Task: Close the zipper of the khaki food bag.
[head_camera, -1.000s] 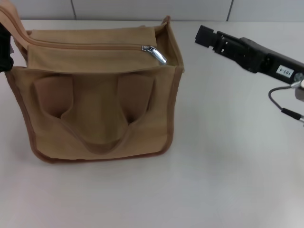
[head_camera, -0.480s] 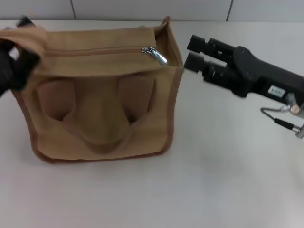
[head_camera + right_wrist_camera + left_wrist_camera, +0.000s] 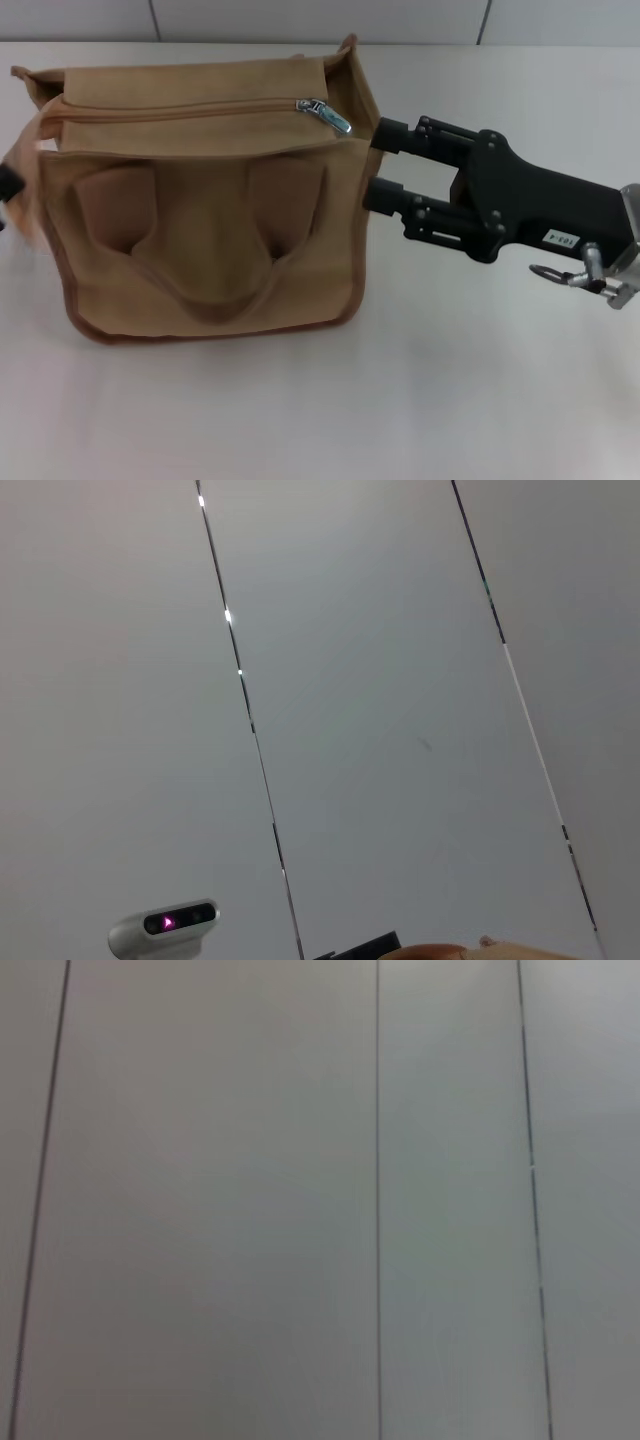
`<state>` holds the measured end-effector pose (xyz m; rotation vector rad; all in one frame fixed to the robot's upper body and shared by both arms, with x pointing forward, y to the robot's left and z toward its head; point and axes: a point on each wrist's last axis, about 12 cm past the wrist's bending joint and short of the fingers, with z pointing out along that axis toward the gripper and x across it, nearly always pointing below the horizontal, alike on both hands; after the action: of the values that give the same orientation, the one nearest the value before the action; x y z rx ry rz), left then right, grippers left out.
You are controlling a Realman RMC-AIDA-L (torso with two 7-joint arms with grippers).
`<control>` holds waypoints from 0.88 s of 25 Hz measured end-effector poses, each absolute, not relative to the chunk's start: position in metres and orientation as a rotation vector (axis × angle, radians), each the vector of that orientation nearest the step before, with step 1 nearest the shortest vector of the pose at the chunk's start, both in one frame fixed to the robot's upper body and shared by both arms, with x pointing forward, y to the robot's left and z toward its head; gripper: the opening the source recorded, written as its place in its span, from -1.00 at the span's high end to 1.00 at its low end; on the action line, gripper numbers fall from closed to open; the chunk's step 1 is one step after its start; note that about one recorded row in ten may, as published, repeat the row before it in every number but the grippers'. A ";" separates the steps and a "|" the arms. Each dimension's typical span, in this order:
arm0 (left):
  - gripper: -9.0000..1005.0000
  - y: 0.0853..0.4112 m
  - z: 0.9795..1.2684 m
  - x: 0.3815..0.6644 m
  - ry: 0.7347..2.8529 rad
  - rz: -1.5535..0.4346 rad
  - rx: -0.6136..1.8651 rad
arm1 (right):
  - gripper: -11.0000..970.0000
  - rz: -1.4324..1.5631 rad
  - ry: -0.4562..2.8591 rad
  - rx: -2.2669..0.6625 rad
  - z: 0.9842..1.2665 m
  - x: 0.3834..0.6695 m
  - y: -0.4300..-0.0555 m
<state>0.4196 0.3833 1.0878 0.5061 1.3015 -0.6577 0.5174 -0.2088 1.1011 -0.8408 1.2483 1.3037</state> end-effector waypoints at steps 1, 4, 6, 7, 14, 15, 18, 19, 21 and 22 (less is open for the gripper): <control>-0.49 0.386 1.087 0.416 1.310 -0.646 0.504 | -0.40 1.296 1.241 -0.849 1.100 0.516 -0.209; -0.51 0.389 1.085 0.410 1.319 -0.624 0.508 | -0.40 1.265 1.219 -0.893 1.094 0.511 -0.206; -0.52 0.390 1.077 0.388 1.327 -0.569 0.581 | -0.40 1.254 1.220 -0.900 1.091 0.509 -0.206; -0.52 0.386 1.072 0.379 1.332 -0.557 0.632 | -0.40 1.243 1.221 -0.909 1.089 0.508 -0.205; -0.51 0.369 1.049 0.360 1.471 -0.722 0.801 | -0.40 1.155 1.215 -0.972 1.076 0.502 -0.203; -0.51 0.366 1.046 0.361 1.491 -0.760 0.829 | -0.40 1.156 1.219 -0.984 1.075 0.501 -0.203; -0.50 0.357 1.042 0.370 1.524 -0.839 0.883 | -0.40 1.178 1.248 -1.048 1.071 0.498 -0.199; -0.51 0.354 1.042 0.374 1.522 -0.852 0.894 | -0.40 1.201 1.299 -1.094 1.067 0.499 -0.196; -0.51 0.352 1.043 0.378 1.514 -0.860 0.900 | -0.40 1.212 1.314 -1.116 1.066 0.498 -0.196; -0.51 0.350 1.044 0.381 1.500 -0.869 0.908 | -0.40 1.222 1.327 -1.151 1.065 0.497 -0.195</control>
<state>0.3809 0.3499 1.0443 0.9079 1.5003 -0.8685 0.4969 -0.1948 1.0650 -1.1511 1.3266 1.2215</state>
